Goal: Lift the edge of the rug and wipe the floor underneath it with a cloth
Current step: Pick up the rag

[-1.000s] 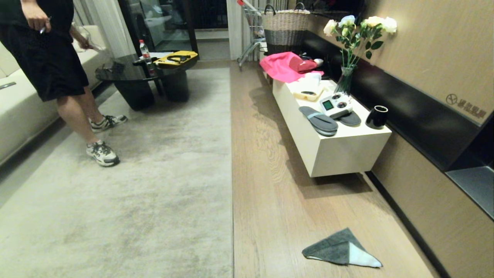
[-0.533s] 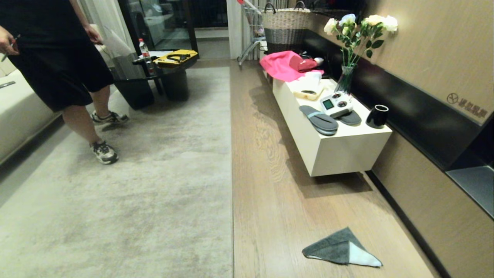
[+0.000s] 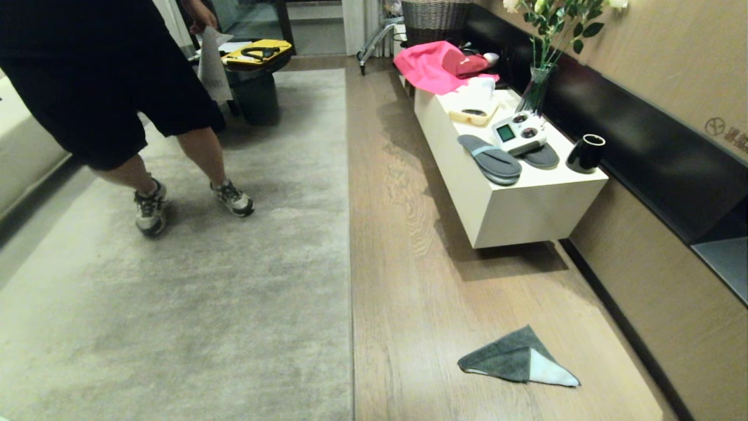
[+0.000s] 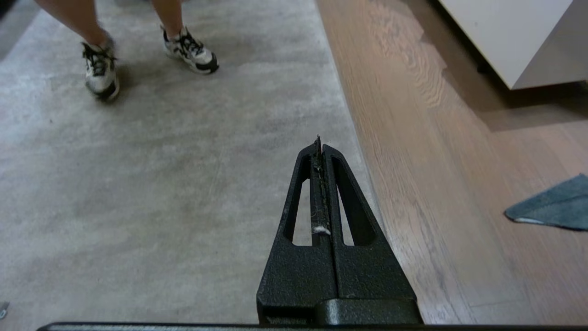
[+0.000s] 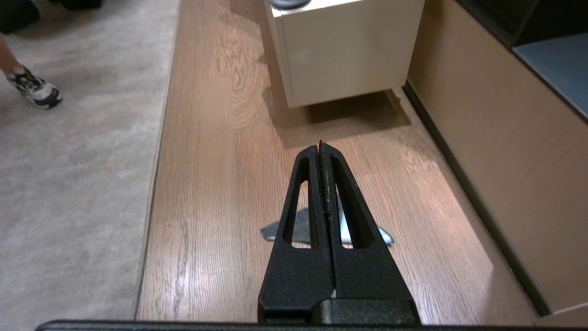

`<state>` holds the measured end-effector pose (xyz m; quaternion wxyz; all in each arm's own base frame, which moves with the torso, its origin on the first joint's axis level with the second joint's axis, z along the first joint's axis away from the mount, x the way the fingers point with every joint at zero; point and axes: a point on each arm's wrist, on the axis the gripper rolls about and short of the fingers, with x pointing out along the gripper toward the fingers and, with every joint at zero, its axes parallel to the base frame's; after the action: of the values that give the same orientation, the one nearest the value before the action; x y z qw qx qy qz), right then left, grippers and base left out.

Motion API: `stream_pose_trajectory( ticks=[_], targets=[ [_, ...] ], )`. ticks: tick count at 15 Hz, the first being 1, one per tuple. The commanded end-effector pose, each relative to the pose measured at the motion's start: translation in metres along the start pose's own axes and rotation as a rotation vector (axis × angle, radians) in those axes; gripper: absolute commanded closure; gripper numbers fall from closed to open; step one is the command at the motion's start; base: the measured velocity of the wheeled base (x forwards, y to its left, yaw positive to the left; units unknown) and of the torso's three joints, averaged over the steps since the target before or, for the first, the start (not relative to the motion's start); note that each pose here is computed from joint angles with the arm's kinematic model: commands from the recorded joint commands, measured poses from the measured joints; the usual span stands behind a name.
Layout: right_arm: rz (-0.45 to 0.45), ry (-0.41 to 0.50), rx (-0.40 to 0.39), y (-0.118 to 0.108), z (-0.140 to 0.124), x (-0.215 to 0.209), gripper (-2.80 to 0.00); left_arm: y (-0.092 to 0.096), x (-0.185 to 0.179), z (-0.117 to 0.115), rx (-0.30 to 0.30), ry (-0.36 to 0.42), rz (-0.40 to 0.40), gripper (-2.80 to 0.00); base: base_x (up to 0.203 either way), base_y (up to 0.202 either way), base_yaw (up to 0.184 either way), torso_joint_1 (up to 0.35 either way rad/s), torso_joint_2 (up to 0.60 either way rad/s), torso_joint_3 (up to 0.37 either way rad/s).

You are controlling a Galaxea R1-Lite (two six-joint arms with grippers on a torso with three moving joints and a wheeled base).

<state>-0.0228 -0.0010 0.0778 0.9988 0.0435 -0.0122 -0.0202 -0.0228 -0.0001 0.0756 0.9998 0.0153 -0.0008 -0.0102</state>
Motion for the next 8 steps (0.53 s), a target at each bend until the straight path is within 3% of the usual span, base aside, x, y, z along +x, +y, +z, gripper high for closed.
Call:
stream_pose_trajectory(
  ticks=[1,8],
  targets=[
    [0.0,0.0,0.001,0.0,0.0,0.0,0.0,0.0,0.0,0.0,0.0,0.0,0.002,0.0,0.0,0.0,0.0,0.007,0.0,-0.198],
    [0.0,0.0,0.001,0.0,0.0,0.0,0.0,0.0,0.0,0.0,0.0,0.0,0.002,0.0,0.0,0.0,0.0,0.004,0.0,-0.197]
  ],
)
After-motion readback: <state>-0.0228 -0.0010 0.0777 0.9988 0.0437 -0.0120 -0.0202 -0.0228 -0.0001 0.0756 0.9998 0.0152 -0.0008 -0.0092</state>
